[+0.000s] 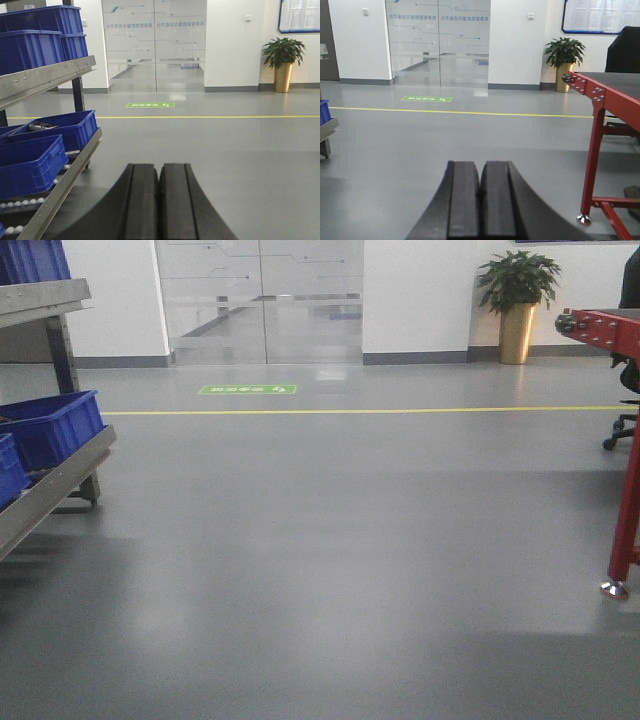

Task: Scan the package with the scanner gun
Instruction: 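Drive the base forward along the aisle past the blue crate shelf, then turn the base toward the red-framed table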

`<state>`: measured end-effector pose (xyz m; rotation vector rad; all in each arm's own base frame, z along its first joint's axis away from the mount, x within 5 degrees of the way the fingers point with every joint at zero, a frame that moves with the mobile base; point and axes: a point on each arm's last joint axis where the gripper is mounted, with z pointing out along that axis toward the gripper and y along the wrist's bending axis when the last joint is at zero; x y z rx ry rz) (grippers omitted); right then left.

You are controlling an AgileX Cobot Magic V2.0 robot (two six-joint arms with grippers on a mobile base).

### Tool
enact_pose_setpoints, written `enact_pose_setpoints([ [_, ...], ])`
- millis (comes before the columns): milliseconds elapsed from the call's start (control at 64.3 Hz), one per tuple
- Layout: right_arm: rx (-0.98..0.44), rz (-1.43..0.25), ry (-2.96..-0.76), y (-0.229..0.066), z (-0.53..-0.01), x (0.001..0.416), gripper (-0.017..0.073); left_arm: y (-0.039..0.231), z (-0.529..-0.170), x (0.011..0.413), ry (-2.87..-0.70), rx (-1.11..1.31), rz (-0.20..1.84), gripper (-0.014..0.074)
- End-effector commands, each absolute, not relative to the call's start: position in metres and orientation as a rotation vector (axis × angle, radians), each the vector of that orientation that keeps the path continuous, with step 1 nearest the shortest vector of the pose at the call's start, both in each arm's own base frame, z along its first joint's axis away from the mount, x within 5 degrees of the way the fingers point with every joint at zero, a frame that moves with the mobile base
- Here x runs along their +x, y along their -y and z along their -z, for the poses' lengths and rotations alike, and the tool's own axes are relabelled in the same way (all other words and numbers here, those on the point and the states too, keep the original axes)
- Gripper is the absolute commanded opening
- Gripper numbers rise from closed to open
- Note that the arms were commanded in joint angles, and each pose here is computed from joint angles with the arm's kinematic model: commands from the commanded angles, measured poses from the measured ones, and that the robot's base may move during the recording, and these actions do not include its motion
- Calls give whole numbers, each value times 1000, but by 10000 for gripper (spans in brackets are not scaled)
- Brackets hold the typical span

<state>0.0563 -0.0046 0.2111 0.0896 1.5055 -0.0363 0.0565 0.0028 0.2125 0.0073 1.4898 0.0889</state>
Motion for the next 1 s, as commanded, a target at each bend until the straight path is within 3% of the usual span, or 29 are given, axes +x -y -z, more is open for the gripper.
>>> enact_pose_setpoints([
  [0,86,45,-1487,5,-213,56,-169,-3,-215,56,-1466,2,-85,-111],
  [980,86,45,-1487,5,-213,56,-169,-3,-215,56,-1466,2,-85,-111],
])
